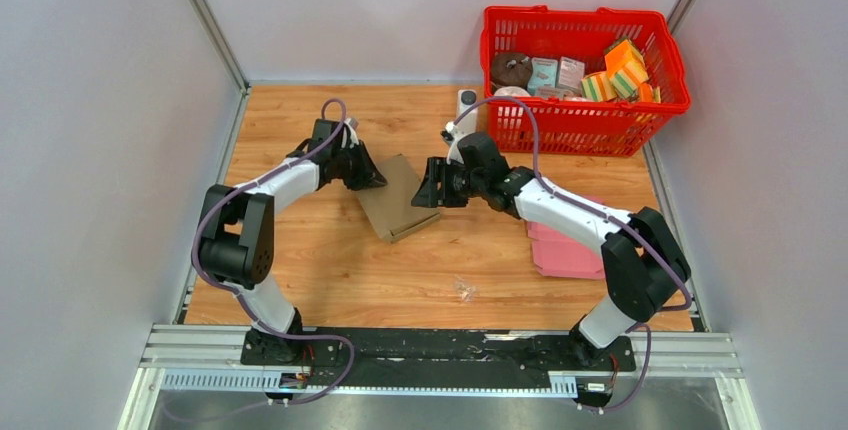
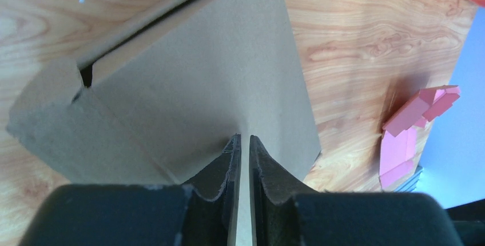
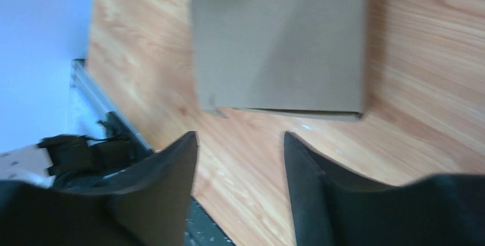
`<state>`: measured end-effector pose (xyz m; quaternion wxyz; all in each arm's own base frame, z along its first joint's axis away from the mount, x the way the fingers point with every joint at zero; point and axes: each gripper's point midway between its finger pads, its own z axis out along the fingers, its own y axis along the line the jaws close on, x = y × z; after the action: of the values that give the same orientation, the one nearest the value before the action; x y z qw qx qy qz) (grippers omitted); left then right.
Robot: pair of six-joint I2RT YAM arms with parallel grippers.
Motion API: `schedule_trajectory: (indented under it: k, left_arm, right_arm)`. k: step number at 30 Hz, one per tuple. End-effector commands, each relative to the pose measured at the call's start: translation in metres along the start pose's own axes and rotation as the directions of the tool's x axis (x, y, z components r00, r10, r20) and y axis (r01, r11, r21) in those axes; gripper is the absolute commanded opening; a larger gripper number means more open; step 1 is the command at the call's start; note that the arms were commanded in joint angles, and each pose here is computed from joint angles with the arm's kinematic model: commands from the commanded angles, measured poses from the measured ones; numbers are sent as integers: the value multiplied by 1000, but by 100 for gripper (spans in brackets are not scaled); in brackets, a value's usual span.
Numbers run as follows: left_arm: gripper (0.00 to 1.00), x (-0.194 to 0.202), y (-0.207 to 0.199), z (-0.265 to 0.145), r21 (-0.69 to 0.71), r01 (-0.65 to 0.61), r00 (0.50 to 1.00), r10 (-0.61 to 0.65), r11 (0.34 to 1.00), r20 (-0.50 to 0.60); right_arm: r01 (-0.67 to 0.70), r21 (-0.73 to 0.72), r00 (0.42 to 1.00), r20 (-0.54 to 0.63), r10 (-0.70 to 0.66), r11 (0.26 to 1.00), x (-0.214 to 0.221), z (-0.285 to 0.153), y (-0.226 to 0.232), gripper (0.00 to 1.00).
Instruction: Fold the paper box
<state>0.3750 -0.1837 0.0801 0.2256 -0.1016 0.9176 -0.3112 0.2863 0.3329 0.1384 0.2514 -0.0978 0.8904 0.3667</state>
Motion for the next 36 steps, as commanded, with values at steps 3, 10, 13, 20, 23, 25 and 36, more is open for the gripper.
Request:
schedule_trajectory:
  k: [3, 10, 13, 20, 23, 25, 36]
  left_arm:
    - [17, 1, 3, -14, 14, -49, 994, 47, 999, 96]
    - [17, 33, 30, -7, -9, 8, 997, -8, 1000, 77]
    - [17, 40, 34, -8, -9, 14, 997, -13, 1000, 74]
    - [25, 13, 7, -26, 45, -41, 993, 35, 998, 113]
    - [44, -21, -4, -46, 28, -55, 989, 50, 998, 138]
    - [48, -36, 10, -48, -46, -84, 990, 89, 995, 114]
    - [50, -34, 44, -26, -176, -143, 988, 129, 974, -90]
  right_arm:
    - [-84, -338, 996, -59, 67, 937, 16, 17, 56, 43]
    - [-81, -373, 995, -90, 51, 924, 20, 51, 49, 31]
    - [-80, -337, 994, -100, 49, 938, 27, 59, 37, 31]
    - [-71, -205, 991, -126, 46, 976, 41, 75, 1, 32]
    - [-58, -141, 989, -141, 38, 988, 41, 74, -15, 33]
    - [-37, -122, 988, -152, 18, 992, 42, 72, -23, 33]
    - [38, -71, 989, -138, -47, 997, 15, 28, -35, 50]
